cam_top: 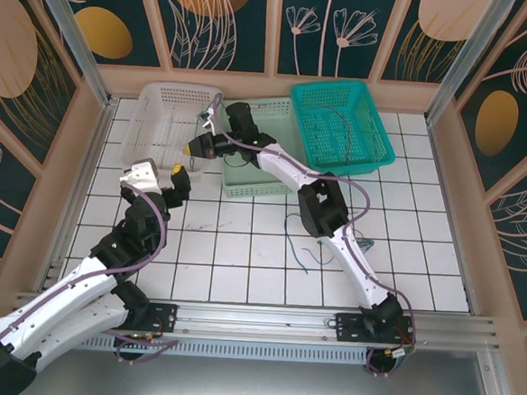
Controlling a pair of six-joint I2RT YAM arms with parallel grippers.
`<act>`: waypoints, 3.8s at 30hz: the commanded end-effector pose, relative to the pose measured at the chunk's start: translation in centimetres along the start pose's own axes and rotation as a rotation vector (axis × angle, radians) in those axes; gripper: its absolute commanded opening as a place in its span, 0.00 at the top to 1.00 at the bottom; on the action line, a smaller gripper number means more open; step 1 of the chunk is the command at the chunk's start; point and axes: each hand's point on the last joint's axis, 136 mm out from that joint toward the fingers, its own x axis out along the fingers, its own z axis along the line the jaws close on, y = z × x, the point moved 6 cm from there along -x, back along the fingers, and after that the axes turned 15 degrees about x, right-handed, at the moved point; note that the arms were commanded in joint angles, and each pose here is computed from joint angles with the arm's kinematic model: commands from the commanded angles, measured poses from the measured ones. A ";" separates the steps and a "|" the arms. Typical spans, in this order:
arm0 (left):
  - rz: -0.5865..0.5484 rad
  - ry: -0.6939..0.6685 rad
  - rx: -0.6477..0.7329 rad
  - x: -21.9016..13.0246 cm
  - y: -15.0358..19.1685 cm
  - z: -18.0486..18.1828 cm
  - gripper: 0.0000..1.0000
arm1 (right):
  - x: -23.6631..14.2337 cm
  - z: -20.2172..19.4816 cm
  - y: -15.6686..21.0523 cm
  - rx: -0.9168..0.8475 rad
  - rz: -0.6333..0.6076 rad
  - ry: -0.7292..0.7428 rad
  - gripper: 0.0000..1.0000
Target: Untangle the cables
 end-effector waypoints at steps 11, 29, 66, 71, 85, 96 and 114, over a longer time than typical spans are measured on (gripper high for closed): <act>0.016 0.014 -0.031 0.1 0.7 0.0 0.09 | -0.4 2.4 -1.5 -0.015 -0.080 0.059 0.35; 0.026 0.032 -0.049 0.3 1.0 -0.5 0.08 | 0.3 1.1 0.5 -0.026 -0.055 0.244 0.41; 0.026 0.192 0.127 9.0 -4.7 0.0 0.33 | 0.6 7.1 1.5 -0.183 -0.059 0.205 1.00; 0.033 0.328 0.098 11.7 -4.0 -0.3 0.33 | 0.8 7.1 1.7 -0.180 -0.048 0.197 1.00; 0.079 0.394 0.182 15.1 -2.5 -1.8 0.37 | 0.9 7.1 2.0 -0.176 -0.022 0.175 1.00; 0.085 0.402 0.200 16.5 -2.0 -1.7 0.69 | 0.9 8.1 2.5 -0.199 0.012 0.136 1.00; 0.079 0.246 0.179 16.1 -3.5 0.2 1.00 | -1.0 8.8 1.5 -0.167 -0.093 0.204 0.30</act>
